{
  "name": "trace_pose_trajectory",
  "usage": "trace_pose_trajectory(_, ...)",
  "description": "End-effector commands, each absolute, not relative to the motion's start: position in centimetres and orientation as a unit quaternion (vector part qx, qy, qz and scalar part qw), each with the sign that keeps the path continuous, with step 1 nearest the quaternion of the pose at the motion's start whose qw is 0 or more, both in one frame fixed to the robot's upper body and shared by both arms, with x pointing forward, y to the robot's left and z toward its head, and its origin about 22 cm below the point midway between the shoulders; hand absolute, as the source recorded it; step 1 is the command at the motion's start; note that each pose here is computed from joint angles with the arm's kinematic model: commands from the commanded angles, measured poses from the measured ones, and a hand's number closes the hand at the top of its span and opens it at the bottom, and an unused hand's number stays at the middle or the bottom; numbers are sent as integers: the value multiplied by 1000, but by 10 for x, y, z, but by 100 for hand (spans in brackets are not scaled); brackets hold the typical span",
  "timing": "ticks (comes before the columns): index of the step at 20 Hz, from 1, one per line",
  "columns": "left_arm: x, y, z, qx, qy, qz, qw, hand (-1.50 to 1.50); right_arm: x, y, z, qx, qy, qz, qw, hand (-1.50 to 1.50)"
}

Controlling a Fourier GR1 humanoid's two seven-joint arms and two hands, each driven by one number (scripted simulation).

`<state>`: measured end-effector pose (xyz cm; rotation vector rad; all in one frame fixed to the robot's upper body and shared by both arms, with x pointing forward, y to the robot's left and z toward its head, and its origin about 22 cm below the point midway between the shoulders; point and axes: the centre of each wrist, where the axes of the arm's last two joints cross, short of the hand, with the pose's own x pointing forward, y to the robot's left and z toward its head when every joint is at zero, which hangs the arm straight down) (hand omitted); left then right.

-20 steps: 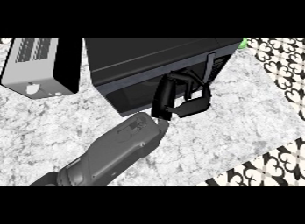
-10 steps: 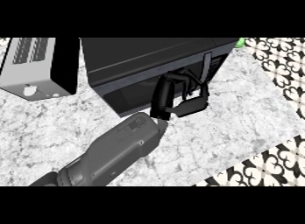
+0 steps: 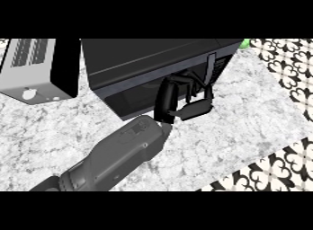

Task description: Pick up the milk, place it into the microwave and close the microwave

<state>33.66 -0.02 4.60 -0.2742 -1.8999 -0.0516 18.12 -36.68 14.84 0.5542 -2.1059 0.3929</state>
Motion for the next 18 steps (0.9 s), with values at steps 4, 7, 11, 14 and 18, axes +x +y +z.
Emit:
trace_pose_trajectory(4, 352, 4, 48, -104, -807, -19, 581, 150, 184, -370, 156, 230, -850, 164, 445, -150)
trace_pose_trajectory(7, 354, 2, 52, -107, -811, -16, 575, 150, 186, -366, 159, 254, -844, 173, 440, -150)
trace_pose_trajectory(11, 355, 2, 53, -107, -812, -9, 573, 150, 186, -365, 161, 269, -836, 185, 441, -150)
trace_pose_trajectory(14, 354, 3, 49, -108, -808, -12, 579, 150, 187, -366, 162, 277, -833, 186, 441, -150)
trace_pose_trajectory(18, 355, 1, 51, -106, -814, -13, 571, 150, 188, -369, 166, 277, -826, 196, 450, -150)
